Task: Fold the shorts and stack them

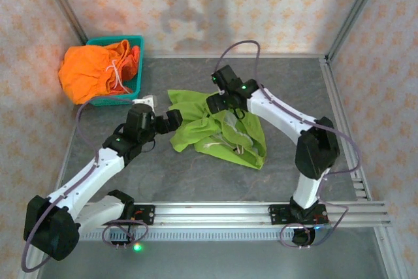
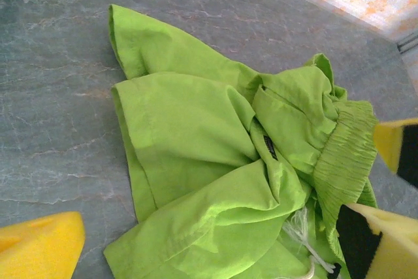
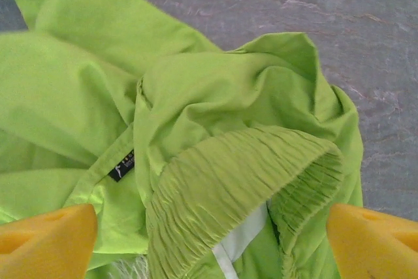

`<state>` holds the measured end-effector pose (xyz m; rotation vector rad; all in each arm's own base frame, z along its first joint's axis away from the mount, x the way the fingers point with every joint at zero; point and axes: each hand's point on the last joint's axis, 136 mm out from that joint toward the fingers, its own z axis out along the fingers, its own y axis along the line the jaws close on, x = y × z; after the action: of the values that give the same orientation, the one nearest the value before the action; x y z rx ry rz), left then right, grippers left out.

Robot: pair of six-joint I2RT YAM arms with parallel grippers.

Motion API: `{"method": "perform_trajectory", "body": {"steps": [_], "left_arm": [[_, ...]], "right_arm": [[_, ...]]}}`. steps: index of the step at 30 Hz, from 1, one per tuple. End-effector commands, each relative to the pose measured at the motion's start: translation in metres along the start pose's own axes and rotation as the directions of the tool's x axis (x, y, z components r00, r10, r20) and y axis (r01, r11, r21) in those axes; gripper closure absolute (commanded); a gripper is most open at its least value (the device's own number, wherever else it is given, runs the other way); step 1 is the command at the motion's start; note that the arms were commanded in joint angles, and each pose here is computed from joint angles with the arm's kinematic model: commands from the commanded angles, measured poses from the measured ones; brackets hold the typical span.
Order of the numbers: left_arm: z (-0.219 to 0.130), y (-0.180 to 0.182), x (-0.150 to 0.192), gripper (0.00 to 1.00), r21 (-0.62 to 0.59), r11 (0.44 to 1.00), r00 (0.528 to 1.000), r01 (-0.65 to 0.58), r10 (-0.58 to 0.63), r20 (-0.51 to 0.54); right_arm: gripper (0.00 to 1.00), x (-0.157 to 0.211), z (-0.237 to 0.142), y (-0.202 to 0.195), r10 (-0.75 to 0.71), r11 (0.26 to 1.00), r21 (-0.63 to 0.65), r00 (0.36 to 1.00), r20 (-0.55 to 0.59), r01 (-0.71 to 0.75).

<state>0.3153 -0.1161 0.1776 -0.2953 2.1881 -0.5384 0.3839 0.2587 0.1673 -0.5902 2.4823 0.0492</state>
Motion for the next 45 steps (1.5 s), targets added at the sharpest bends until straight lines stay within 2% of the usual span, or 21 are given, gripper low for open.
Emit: {"method": "perform_trajectory", "body": {"steps": [1,7,11,14,17,19,23,25,26,29,33,37,45], "left_arm": [[-0.001,0.006,0.003,0.0,-0.006,1.0,1.0,0.021,-0.021,0.007],[0.003,0.011,0.006,0.0,-0.013,0.999,1.0,0.032,-0.032,0.002],[0.003,0.013,0.007,0.0,-0.019,0.999,0.999,0.033,-0.033,0.001],[0.003,0.015,0.008,0.0,-0.024,0.999,0.999,0.037,-0.037,0.003],[0.004,0.018,0.009,0.0,-0.033,0.998,0.999,0.045,-0.045,0.004],[0.004,0.02,0.009,0.0,-0.037,0.998,0.999,0.05,-0.05,0.005],[0.006,0.025,0.006,0.0,-0.06,0.996,0.998,0.069,-0.069,0.012],[0.008,0.026,0.002,0.0,-0.066,0.995,0.997,0.08,-0.08,0.013],[0.011,0.027,0.0,0.0,-0.073,0.994,0.996,0.086,-0.086,0.01],[0.024,0.034,-0.007,0.04,-0.085,0.988,0.991,0.132,-0.133,-0.013],[0.053,0.028,-0.015,0.12,-0.039,0.98,0.978,0.195,-0.197,-0.063],[0.082,0.02,-0.014,0.22,-0.009,0.975,0.968,0.223,-0.223,-0.119],[0.132,0.032,0.009,0.37,-0.058,0.972,0.946,0.227,-0.234,-0.223]], "right_arm": [[0.13,0.016,-0.006,-0.015,-0.159,0.98,0.105,0.982,-0.104,0.169],[0.16,0.023,0.0,0.001,-0.308,0.931,0.153,0.939,-0.154,0.331],[0.19,0.028,0.013,0.001,-0.345,0.903,0.188,0.913,-0.217,0.386],[0.24,0.027,0.021,0.0,-0.354,0.893,0.205,0.907,-0.226,0.4],[0.33,0.028,0.032,0.003,-0.362,0.89,0.203,0.902,-0.234,0.409],[0.42,0.03,0.04,0.003,-0.362,0.887,0.201,0.897,-0.255,0.415],[0.84,0.029,0.045,0.0,-0.349,0.885,0.224,0.9,-0.26,0.408],[0.97,0.023,0.039,-0.003,-0.33,0.895,0.231,0.914,-0.236,0.383],[1.0,0.019,0.033,-0.006,-0.317,0.901,0.237,0.923,-0.218,0.365],[1.0,0.005,0.014,-0.016,-0.269,0.923,0.243,0.952,-0.145,0.298],[1.0,-0.003,-0.002,-0.02,-0.222,0.951,0.205,0.973,-0.065,0.231],[1.0,0.001,-0.001,-0.018,-0.214,0.957,0.187,0.975,-0.064,0.222],[1.0,0.01,0.005,-0.019,-0.208,0.958,0.185,0.975,-0.075,0.219]]}}
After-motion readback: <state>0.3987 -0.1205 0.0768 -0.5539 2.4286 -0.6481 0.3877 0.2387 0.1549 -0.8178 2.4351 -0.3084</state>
